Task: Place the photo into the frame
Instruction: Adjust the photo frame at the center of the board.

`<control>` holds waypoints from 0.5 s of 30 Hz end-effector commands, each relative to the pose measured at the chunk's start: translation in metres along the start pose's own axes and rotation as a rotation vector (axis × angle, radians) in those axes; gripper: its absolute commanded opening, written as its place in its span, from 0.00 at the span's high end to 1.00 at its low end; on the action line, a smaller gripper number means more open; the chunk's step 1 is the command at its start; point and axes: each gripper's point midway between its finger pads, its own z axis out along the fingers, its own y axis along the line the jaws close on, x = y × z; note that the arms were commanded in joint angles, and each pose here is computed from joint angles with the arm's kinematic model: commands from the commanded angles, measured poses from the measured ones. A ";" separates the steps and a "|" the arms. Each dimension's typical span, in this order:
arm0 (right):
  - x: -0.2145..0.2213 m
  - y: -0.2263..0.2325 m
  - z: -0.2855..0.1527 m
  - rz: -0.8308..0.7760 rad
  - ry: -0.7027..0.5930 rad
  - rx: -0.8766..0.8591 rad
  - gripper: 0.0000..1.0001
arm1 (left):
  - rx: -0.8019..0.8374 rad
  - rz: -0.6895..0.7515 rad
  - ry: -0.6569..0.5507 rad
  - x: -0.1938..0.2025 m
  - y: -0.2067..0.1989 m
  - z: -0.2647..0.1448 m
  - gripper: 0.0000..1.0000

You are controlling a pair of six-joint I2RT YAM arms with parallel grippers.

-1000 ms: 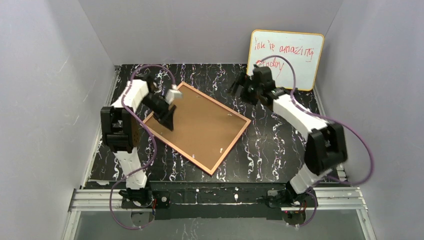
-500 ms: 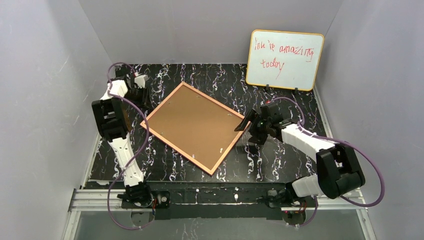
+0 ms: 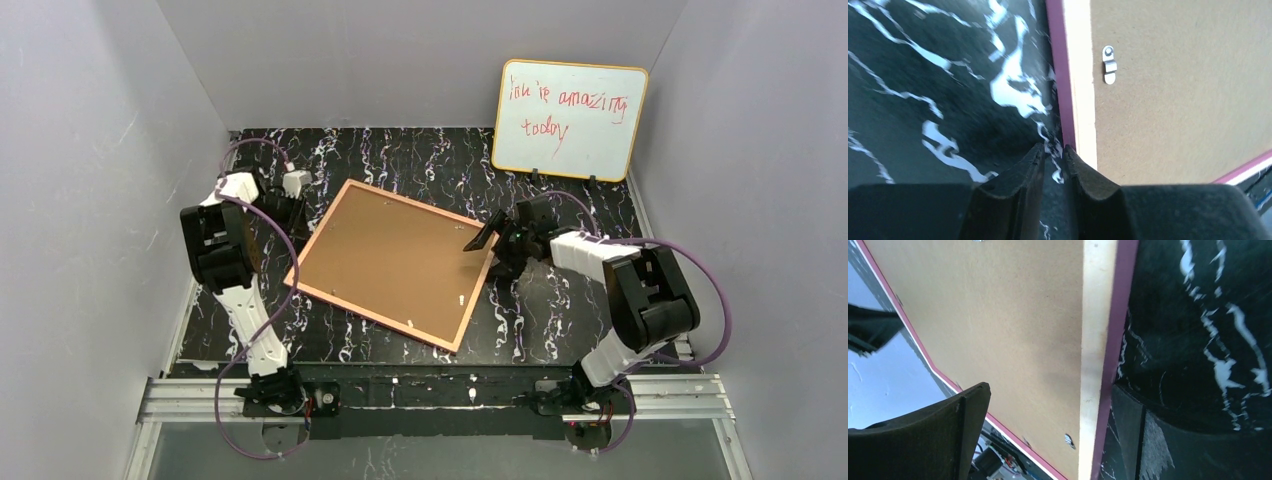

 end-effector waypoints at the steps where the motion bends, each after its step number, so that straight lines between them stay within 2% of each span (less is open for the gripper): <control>1: -0.036 0.022 0.004 -0.046 -0.079 -0.052 0.01 | 0.255 -0.058 0.247 0.079 -0.076 0.006 0.79; 5: -0.065 0.020 0.001 -0.029 -0.113 -0.041 0.01 | 0.331 -0.020 0.303 0.104 -0.111 0.014 0.79; 9: -0.089 0.020 -0.001 -0.021 -0.129 -0.011 0.01 | 0.388 0.019 0.316 0.112 -0.139 0.016 0.79; 15: -0.110 0.024 -0.028 -0.052 -0.244 0.069 0.01 | 0.391 0.035 0.320 0.112 -0.145 0.005 0.76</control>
